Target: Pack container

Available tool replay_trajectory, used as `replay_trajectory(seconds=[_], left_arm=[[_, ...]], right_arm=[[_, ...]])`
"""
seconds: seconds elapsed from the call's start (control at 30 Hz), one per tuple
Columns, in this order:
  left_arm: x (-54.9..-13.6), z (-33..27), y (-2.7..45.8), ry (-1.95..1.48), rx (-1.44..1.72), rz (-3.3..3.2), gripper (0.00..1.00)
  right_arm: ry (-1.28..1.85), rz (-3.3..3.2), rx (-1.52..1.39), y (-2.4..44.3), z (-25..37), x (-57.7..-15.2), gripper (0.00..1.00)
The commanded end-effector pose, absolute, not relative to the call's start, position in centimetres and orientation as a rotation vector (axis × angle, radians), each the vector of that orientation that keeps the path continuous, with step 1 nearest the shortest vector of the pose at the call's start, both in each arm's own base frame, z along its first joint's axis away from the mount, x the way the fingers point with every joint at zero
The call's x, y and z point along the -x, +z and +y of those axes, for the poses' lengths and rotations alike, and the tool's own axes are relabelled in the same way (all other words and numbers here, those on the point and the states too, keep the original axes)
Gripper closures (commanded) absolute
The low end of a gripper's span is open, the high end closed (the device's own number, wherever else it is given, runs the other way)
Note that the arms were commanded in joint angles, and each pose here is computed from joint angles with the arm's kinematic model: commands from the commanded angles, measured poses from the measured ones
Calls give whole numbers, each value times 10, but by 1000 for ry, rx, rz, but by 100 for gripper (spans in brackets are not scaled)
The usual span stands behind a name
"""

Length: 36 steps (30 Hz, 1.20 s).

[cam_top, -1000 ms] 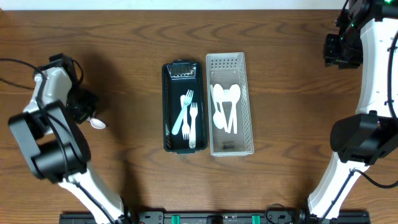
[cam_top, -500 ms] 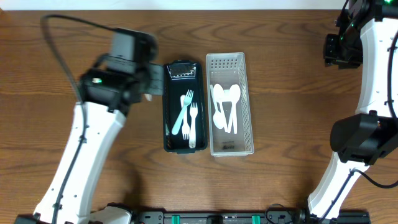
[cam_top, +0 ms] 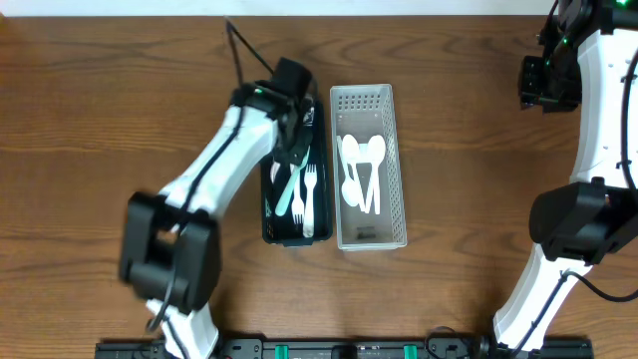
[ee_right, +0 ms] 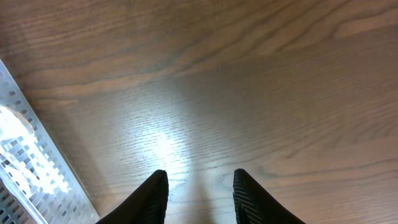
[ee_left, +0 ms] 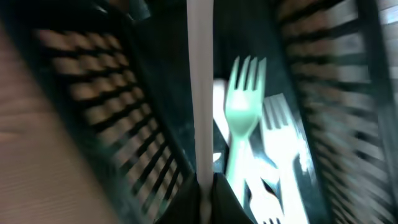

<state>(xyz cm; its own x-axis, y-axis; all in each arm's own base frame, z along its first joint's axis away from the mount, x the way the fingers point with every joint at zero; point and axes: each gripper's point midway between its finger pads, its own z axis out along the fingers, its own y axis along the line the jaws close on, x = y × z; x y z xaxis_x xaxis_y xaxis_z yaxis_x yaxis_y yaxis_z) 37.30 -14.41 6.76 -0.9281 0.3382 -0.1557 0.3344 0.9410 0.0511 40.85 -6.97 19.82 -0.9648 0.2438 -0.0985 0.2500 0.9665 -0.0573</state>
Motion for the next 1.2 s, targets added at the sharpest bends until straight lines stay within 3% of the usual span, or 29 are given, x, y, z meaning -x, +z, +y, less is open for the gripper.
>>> replay_trajectory(seconds=[0.0, 0.13, 0.27, 0.33, 0.4, 0.57, 0.77, 0.87, 1.0, 1.07, 1.1, 1.17], left_arm=[[-368, -139, 41, 71, -486, 3013, 94], [-365, -137, 27, 87, -492, 3051, 93], [-366, -138, 36, 78, -488, 3029, 79], [-368, -139, 48, 68, -483, 3000, 67], [-371, -140, 66, 51, -474, 2956, 59], [-377, -142, 131, 5, -522, 2773, 49], [-393, -114, 220, 69, -367, 2497, 34], [-412, -89, 261, 79, -234, 2346, 13], [-450, -48, 304, 88, -56, 2144, 2], [-471, -25, 321, 104, 17, 2045, 2], [-480, -13, 328, 116, 49, 2000, 2], [-492, 7, 334, 137, 97, 1950, 2]], right_arm=[[-109, 2976, -389, 215, -69, -408, 62], [-109, 2976, -389, 215, -69, -408, 63], [-109, 2965, -388, 215, -69, -411, 63], [-109, 2955, -383, 215, -69, -413, 63], [-110, 2941, -369, 216, -70, -417, 63], [-103, 2848, -311, 227, -65, -436, 63], [-68, 2562, -158, 282, -28, -480, 62], [-35, 2373, -96, 319, -4, -508, 60], [22, 2165, -56, 355, 23, -545, 39], [61, 2059, -29, 373, 36, -564, 9], [70, 1994, -23, 385, 40, -573, 1], [78, 1891, -21, 406, 44, -585, 1]])
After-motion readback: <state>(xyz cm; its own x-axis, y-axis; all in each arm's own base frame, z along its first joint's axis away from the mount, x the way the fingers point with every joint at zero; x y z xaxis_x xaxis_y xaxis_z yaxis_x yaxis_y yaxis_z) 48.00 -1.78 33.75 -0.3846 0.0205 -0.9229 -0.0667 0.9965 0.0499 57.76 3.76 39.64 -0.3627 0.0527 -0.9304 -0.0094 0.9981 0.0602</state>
